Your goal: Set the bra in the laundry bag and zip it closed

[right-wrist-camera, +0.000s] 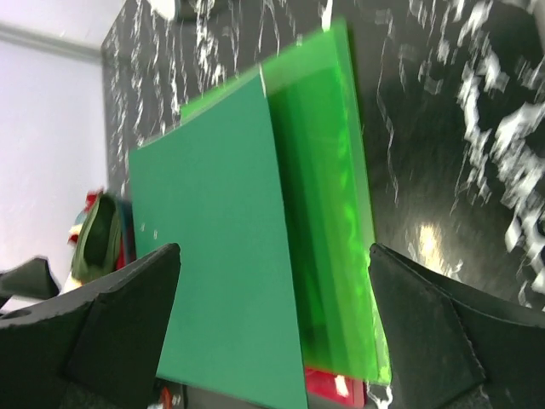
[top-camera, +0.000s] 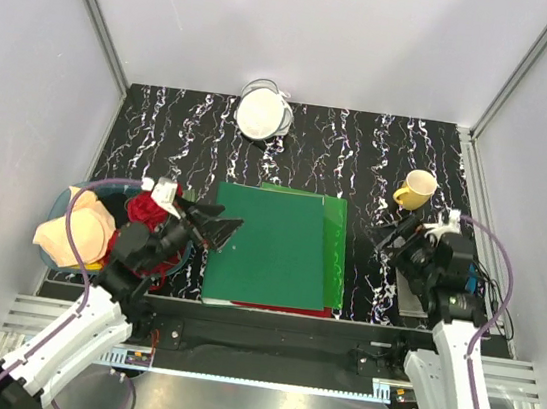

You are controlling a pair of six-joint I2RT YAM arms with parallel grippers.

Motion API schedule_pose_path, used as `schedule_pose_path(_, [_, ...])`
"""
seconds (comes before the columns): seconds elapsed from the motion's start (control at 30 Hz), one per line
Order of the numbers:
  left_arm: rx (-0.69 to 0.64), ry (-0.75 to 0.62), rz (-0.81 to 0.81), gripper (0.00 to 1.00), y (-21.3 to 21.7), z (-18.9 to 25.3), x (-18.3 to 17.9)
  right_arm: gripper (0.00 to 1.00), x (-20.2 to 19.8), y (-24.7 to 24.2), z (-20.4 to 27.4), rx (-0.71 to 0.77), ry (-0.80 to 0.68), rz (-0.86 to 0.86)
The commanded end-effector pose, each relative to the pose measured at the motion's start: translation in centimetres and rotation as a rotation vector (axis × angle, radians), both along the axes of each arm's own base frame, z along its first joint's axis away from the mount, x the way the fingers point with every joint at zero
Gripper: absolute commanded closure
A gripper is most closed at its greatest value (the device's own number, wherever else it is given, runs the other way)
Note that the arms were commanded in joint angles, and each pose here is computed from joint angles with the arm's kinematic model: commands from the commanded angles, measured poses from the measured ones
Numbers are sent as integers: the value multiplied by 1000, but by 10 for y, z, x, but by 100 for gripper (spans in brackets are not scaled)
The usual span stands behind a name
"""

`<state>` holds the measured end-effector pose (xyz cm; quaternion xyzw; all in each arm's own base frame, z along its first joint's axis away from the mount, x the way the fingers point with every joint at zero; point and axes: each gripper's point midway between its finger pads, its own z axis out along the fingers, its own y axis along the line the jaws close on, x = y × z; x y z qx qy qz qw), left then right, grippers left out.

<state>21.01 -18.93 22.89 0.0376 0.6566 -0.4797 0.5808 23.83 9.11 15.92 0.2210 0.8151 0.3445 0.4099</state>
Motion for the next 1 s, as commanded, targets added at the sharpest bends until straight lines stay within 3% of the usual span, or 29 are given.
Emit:
schedule_pose_path(0.0, [102,-8,99,1,10,33,20,0,37,-17,34,-128,-40,-32])
schedule_pose_path(0.13, [85,113,262,1,33,28,35,0,72,-9,61,-202,-75,-22])
schedule_pose_path(0.3, [60,153,378,1,53,41,39,0,133,14,78,-378,-81,-80])
schedule_pose_path(0.37, [87,254,414,1,62,28,34,0,158,27,96,-393,-107,-70])
schedule_pose_path(0.4, [96,256,419,1,64,31,33,0,172,39,75,-438,-71,-14])
schedule_pose_path(0.47, [131,211,363,1,56,41,30,0,193,69,90,-405,-120,111])
schedule_pose_path(0.63, [217,205,320,1,51,49,29,0,260,142,61,-272,-160,292])
schedule_pose_path(0.67, [221,201,320,1,51,54,30,0,277,156,78,-237,-219,283])
schedule_pose_path(0.7, [231,209,321,1,51,53,31,0,292,168,46,-200,-155,280])
schedule_pose_path(0.77, [236,219,325,1,51,54,33,0,308,198,53,-147,-177,293])
schedule_pose_path(0.8, [239,228,323,1,50,53,34,0,318,211,26,-123,-134,287])
schedule_pose_path(0.97, [253,296,305,1,40,46,47,2,344,260,-1,-39,-112,157])
